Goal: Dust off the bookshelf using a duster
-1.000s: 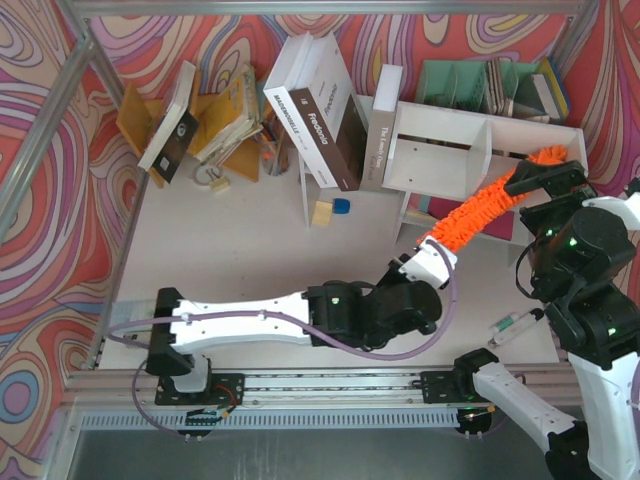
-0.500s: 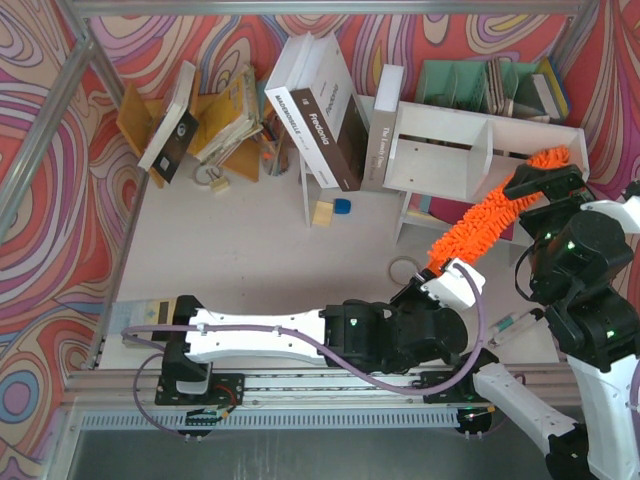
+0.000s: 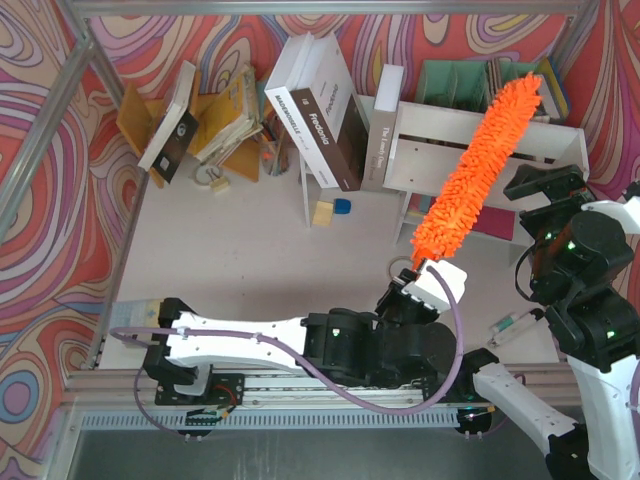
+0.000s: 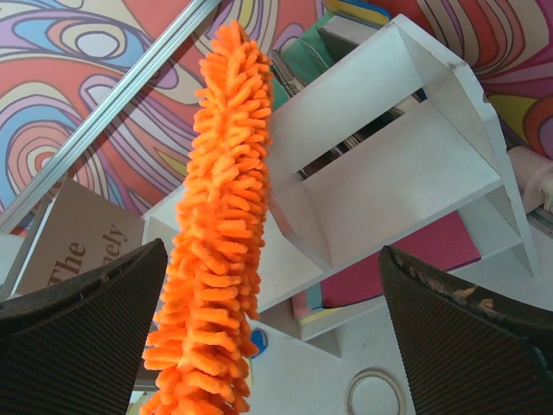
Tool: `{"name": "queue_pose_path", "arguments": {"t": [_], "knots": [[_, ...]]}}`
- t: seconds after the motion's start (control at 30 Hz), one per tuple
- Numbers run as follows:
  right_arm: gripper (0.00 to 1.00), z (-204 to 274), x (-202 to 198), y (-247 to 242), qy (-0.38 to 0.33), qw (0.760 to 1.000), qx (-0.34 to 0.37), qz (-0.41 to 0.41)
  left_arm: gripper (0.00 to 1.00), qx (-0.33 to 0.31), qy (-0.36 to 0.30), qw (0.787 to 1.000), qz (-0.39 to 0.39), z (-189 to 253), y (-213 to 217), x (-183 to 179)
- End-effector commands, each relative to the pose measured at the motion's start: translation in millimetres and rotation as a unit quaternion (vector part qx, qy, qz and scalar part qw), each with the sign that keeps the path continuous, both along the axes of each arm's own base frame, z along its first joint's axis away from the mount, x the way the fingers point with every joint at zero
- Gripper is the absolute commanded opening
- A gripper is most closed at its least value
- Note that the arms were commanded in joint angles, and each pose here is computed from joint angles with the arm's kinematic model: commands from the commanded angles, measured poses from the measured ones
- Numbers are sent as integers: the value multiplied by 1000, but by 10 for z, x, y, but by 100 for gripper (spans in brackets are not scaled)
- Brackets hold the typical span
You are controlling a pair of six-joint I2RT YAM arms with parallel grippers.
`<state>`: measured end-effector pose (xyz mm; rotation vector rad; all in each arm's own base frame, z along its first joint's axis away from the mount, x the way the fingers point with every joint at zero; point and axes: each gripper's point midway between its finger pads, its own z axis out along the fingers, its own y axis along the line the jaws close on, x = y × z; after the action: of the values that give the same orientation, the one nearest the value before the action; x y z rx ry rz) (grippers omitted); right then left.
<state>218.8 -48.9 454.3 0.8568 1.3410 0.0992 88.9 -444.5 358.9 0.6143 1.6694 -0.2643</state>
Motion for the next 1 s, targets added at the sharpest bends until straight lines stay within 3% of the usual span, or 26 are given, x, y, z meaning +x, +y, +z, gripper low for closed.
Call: {"name": "queue_pose_path", "arguments": {"t": [0.0, 0.17, 0.33, 0.83, 0.97], "knots": [[99, 101, -75, -55, -12, 1000, -3, -11, 0, 15, 22, 999, 28, -125, 80, 12], [99, 80, -66, -40, -12, 1000, 1, -8, 0, 39, 60, 997, -16, -275, -114, -148], [99, 63, -50, -37, -9, 1000, 1, -8, 0, 65, 58, 996, -25, -328, -199, -233], [99, 138, -92, -64, -18, 1000, -1, -13, 0, 84, 123, 988, -30, -629, -248, -99], [99, 159, -99, -76, -19, 1000, -3, -16, 0, 72, 62, 995, -12, -362, -82, -103]]}}
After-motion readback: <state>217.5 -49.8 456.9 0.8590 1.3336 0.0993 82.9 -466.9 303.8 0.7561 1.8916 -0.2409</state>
